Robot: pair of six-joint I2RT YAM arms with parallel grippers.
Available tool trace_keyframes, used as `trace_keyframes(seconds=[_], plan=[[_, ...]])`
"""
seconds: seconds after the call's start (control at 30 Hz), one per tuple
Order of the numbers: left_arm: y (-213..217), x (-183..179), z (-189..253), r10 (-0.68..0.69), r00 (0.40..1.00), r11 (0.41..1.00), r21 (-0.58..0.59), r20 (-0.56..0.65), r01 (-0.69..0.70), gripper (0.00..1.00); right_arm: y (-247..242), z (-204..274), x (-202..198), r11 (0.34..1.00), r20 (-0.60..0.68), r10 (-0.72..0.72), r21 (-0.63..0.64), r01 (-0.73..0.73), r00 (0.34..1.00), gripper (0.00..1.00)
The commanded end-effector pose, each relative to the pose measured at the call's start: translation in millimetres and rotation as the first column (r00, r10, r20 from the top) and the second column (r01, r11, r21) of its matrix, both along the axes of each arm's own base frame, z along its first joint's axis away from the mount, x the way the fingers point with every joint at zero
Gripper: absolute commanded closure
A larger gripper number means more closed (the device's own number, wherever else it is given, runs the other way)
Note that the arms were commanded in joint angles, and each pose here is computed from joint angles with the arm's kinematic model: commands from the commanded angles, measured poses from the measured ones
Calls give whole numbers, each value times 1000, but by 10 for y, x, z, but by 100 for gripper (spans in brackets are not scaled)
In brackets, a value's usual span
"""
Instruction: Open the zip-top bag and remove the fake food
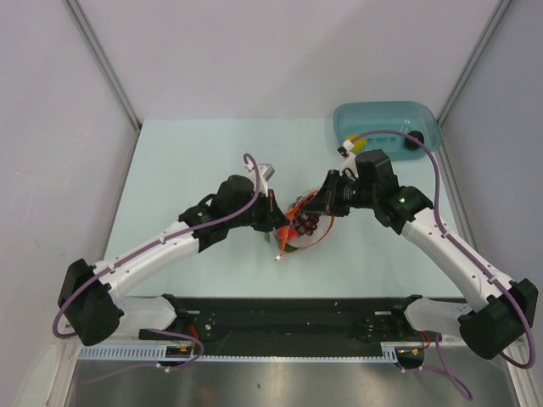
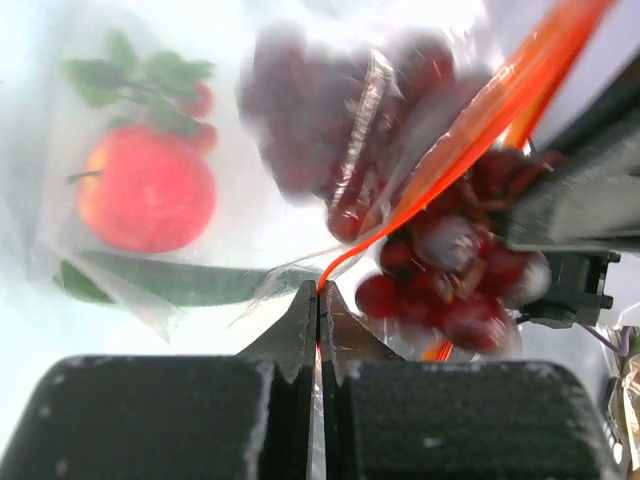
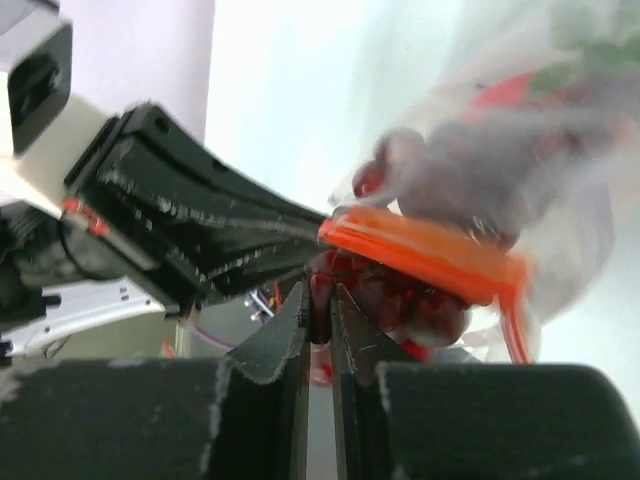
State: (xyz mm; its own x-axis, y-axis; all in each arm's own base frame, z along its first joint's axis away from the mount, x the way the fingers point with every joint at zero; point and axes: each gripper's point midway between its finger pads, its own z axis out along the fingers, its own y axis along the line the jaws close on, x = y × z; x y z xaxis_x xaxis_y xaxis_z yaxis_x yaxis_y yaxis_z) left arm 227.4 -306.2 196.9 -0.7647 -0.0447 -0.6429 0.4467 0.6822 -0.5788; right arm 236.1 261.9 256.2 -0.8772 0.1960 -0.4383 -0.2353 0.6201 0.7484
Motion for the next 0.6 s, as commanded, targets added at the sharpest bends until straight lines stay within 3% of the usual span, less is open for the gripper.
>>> trace_keyframes(seconds=[0.0, 0.27, 0.57], plan=[[152, 68, 128, 28, 998, 1000, -2, 49, -28, 100, 18, 387, -232, 989, 95, 129, 63, -136, 987, 94], [339, 74, -31, 63, 998, 998, 17, 30, -64, 100, 179, 954, -545, 906, 175, 285, 272, -325, 942, 94], [491, 76, -52, 76, 996, 996, 46, 35, -78, 100, 97, 1743, -515, 815, 286, 245, 457, -357, 926, 94]])
